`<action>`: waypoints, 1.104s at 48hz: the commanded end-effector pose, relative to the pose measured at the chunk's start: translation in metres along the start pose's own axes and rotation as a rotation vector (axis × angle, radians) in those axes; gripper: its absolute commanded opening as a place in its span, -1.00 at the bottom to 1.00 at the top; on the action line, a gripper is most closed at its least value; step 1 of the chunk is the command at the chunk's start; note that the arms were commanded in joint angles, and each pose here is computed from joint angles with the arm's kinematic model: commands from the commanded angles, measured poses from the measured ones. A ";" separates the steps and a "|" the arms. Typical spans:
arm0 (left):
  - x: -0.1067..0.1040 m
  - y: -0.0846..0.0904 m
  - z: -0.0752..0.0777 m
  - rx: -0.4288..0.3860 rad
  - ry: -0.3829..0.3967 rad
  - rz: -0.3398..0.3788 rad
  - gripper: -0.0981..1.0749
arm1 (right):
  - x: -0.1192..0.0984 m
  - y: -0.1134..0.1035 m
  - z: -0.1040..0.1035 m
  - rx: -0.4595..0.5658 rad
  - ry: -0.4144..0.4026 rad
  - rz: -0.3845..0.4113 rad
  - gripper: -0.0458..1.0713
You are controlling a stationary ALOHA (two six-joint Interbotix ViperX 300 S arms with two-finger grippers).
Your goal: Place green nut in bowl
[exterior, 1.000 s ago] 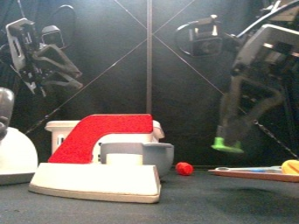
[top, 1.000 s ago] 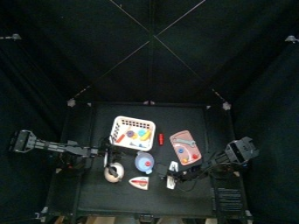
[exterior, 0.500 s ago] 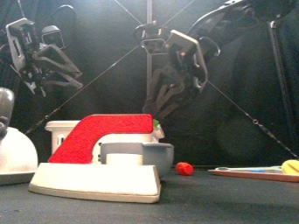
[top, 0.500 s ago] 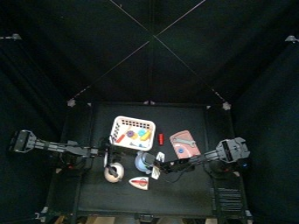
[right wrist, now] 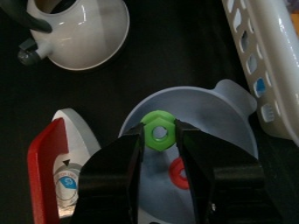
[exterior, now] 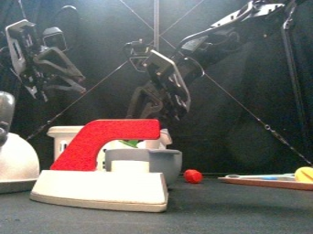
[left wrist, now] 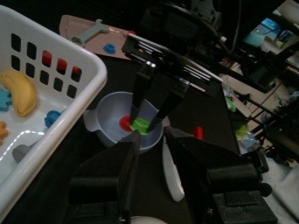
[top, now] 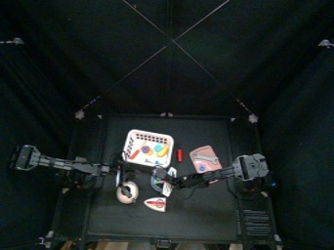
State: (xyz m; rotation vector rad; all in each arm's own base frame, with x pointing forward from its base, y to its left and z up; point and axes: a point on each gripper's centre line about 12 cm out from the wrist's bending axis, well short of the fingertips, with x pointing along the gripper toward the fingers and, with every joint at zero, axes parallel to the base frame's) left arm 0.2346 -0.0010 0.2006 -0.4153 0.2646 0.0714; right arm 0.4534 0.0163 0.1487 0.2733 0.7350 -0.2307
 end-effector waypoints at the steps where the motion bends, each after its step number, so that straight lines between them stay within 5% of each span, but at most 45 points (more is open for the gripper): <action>1: 0.001 -0.002 0.005 0.002 -0.018 -0.005 0.40 | -0.008 0.002 0.016 0.012 -0.041 0.012 0.58; 9: 0.001 -0.002 0.005 0.002 -0.018 -0.005 0.40 | -0.008 0.003 0.017 0.000 -0.043 0.010 0.78; 53: 0.001 -0.001 0.004 -0.001 -0.016 -0.005 0.40 | -0.038 0.007 0.029 0.120 -0.076 0.054 0.79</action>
